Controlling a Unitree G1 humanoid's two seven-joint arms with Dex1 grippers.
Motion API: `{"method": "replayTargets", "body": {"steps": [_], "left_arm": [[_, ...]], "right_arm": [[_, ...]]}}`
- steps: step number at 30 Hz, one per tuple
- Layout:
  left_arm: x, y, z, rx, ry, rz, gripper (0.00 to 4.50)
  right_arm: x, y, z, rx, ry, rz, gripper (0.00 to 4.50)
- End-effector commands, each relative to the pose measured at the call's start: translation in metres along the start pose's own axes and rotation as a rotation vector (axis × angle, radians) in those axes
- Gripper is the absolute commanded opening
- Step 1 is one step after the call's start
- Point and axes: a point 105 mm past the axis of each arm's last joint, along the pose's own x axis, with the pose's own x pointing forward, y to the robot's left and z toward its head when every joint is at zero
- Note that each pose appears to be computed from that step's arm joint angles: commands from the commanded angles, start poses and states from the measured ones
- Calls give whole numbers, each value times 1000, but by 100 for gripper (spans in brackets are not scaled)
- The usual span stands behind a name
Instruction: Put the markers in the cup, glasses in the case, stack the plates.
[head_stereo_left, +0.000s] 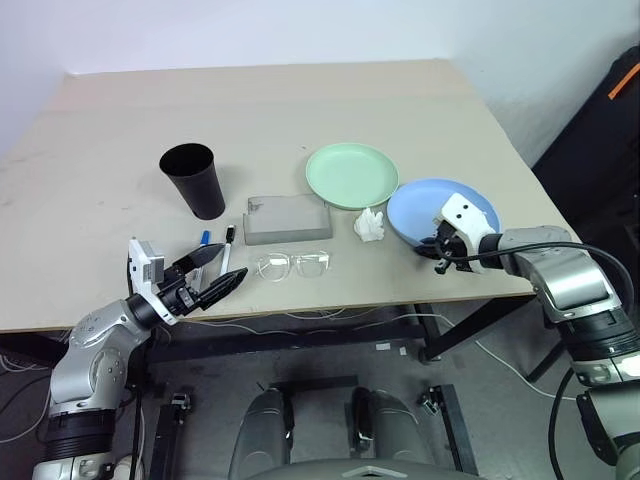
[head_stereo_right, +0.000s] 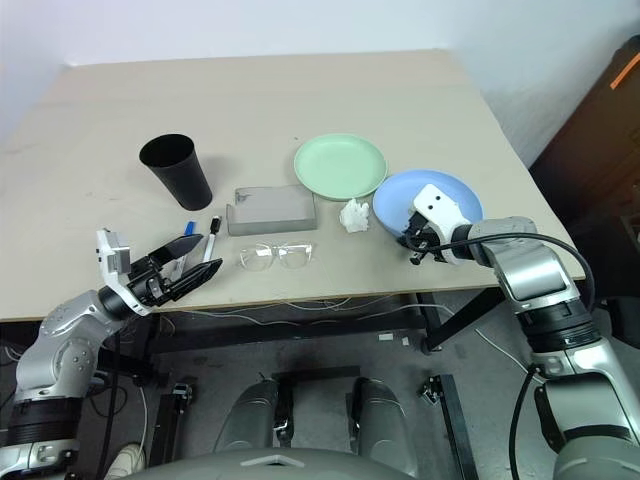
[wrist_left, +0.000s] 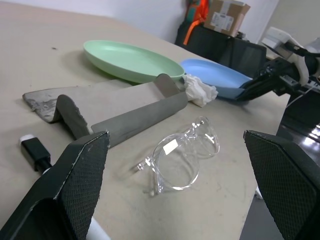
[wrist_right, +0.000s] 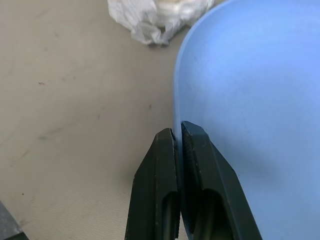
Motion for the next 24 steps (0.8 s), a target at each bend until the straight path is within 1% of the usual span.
{"method": "replayTargets", "body": {"steps": [1,4,9,12,15,18,21,24], "left_arm": [[-1,0,14,51,-42,1,450],[0,-1,14,49,-42,-5,450],[1,0,14,51,-51,-1,450],[1,0,16,53,-59,2,450],[-1,0,18,57,-60,7,450],[-7,4,23,70,-65,38,450],[-16,8,31,75,-82,72,450],[-23,9,31,89,-61,85,450]], "right_arm": [[-13,-26,-8,39,53,-96,2],[-22,-40,-3,-10,60,-137,2],[-37,-66,14,-60,24,-243,2],[-41,-72,33,-91,-38,-263,2],[-38,-67,65,-137,-152,-254,2],[-31,-61,97,-110,-277,-239,2],[-21,-37,130,-141,-402,-143,2],[-9,-16,153,-183,-482,-76,2]]}}
